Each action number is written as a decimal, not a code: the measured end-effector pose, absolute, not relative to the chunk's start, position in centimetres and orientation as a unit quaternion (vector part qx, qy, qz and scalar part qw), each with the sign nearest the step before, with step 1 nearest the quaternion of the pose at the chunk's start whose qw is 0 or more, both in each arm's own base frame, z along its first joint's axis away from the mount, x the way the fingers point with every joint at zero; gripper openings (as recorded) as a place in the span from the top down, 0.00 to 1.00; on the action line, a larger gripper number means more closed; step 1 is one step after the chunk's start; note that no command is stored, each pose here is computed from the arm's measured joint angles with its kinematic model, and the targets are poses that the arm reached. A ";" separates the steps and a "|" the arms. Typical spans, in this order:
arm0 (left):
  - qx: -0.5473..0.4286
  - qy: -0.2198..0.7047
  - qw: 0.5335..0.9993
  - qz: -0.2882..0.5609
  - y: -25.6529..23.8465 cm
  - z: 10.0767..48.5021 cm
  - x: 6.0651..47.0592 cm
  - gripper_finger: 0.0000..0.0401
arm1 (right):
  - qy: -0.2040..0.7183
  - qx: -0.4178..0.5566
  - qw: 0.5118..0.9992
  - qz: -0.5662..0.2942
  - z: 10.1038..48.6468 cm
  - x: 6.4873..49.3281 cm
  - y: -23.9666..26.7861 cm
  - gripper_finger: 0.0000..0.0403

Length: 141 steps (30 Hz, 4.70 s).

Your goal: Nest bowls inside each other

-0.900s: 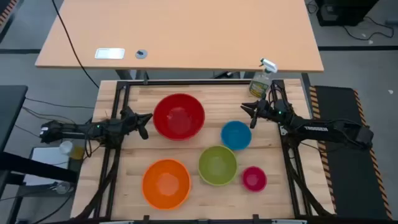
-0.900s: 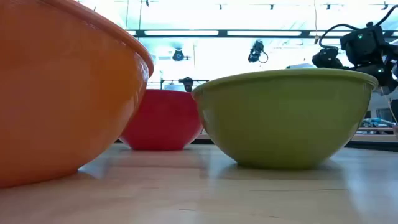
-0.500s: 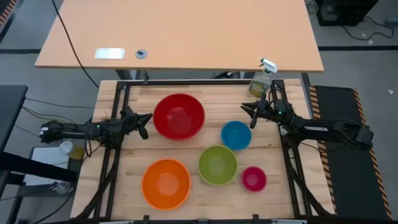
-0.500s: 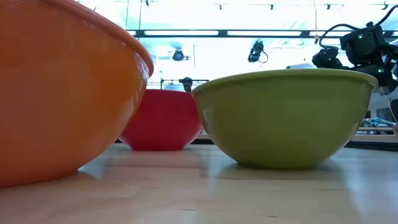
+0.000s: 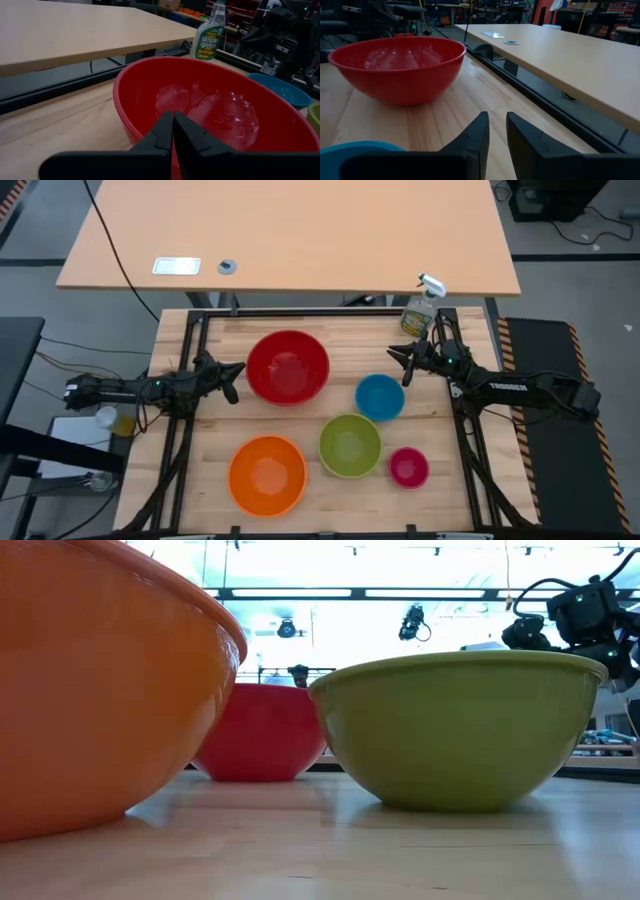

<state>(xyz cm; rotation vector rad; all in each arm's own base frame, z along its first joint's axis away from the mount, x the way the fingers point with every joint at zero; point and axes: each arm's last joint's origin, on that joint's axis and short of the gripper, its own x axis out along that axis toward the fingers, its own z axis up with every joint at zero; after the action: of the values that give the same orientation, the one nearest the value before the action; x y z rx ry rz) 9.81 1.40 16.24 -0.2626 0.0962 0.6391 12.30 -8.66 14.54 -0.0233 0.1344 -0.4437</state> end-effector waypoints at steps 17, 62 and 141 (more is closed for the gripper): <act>-0.129 0.047 0.940 0.313 1.4 16.2 9.8 0.95 | 0.067 -0.012 0.973 -0.220 14.5 12.3 -8.7 0.81; -0.394 -0.193 0.864 0.245 1.4 19.7 9.9 0.95 | -0.173 0.358 0.906 -0.146 17.8 12.4 -8.3 0.81; -0.211 0.257 0.942 0.041 -4.9 31.4 12.0 0.48 | 0.427 0.223 0.874 -0.063 23.6 45.6 10.0 0.43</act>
<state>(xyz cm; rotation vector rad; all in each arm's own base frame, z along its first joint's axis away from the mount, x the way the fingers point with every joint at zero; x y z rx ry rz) 11.98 -4.92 31.43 -0.4306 0.5239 0.0835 45.63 9.99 23.58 0.4647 0.8912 -0.1317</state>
